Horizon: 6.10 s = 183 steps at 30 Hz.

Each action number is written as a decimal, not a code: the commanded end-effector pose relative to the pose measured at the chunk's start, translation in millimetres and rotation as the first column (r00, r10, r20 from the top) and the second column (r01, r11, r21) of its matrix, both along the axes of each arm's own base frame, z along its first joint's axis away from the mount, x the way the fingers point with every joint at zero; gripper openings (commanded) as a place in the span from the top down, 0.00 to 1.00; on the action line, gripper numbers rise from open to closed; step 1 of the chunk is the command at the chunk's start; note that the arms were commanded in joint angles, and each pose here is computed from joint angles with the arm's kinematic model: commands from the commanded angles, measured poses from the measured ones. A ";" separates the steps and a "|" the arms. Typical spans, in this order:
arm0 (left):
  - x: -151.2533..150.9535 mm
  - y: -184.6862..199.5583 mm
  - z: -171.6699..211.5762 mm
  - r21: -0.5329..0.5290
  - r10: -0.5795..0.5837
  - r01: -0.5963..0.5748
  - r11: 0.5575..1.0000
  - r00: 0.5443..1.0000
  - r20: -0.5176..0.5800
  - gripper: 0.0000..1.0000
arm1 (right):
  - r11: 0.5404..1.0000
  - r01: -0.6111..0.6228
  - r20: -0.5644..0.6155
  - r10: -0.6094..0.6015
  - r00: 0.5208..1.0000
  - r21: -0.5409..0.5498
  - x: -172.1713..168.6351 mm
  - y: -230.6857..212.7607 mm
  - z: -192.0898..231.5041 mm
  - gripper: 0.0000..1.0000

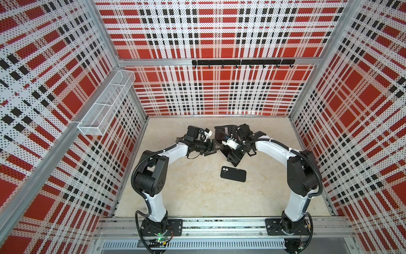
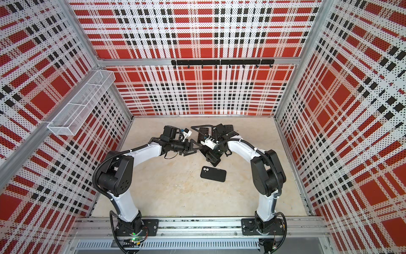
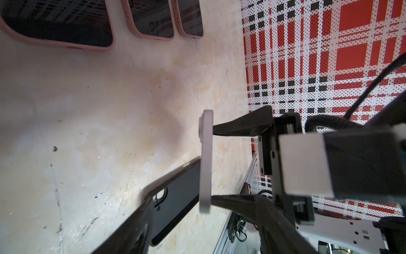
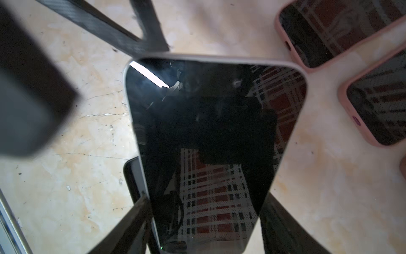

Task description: Put the phone into the phone case

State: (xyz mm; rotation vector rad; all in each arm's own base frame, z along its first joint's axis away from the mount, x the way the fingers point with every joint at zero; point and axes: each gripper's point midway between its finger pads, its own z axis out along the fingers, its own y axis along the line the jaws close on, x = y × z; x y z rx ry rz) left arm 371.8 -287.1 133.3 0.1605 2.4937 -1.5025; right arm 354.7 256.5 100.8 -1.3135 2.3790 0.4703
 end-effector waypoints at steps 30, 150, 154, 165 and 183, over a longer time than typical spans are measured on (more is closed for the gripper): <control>-4.3 -17.0 -12.3 -0.056 -0.051 0.048 0.997 0.997 -0.055 0.97 | 0.972 -0.227 0.096 0.232 0.968 -0.058 1.0 37.6 5.3 0.27; -67.6 8.9 -110.4 0.550 0.245 -0.244 0.799 0.967 0.074 0.91 | 0.539 0.759 -0.698 -0.381 0.606 0.364 -75.6 -97.7 2.9 1.00; -61.9 6.0 -107.4 0.541 0.242 -0.250 0.803 0.966 0.089 0.84 | 0.571 0.743 -0.714 -0.352 0.605 0.348 -81.9 -92.8 -5.8 1.00; -59.8 3.5 -102.9 0.477 0.260 -0.265 0.838 0.962 0.077 0.65 | 0.628 0.734 -0.761 -0.336 0.555 0.258 -81.8 -87.9 -39.5 1.00; -64.6 -8.2 -106.0 0.332 0.226 -0.220 0.917 0.974 0.021 0.61 | 0.711 0.663 -0.779 -0.273 0.565 0.232 -87.1 -53.3 -75.9 1.00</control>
